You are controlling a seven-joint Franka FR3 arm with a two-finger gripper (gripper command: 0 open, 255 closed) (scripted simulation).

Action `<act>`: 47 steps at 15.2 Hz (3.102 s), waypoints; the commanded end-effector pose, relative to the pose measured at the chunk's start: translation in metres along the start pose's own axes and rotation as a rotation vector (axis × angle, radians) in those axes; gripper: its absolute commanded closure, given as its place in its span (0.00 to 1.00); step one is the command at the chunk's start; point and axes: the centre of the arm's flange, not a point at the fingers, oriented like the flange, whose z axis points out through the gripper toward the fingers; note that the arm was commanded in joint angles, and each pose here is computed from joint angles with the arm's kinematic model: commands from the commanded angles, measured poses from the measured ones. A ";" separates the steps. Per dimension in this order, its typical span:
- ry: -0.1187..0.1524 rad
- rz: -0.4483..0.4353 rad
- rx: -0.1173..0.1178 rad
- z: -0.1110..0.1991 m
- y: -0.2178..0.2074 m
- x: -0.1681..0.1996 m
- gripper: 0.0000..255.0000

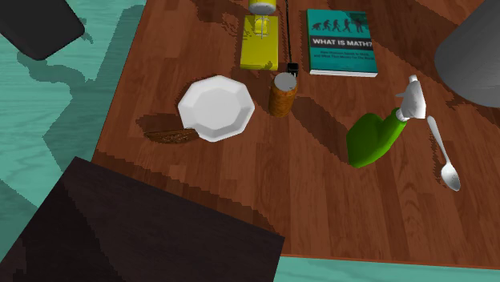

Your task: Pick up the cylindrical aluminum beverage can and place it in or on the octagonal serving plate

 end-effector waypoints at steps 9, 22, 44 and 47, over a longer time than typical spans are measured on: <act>0.021 0.042 0.025 0.075 0.005 0.071 0.00; 0.056 0.110 0.065 0.195 0.016 0.188 0.00; 0.089 0.174 0.102 0.342 0.026 0.304 0.00; 0.089 0.174 0.102 0.342 0.026 0.304 0.00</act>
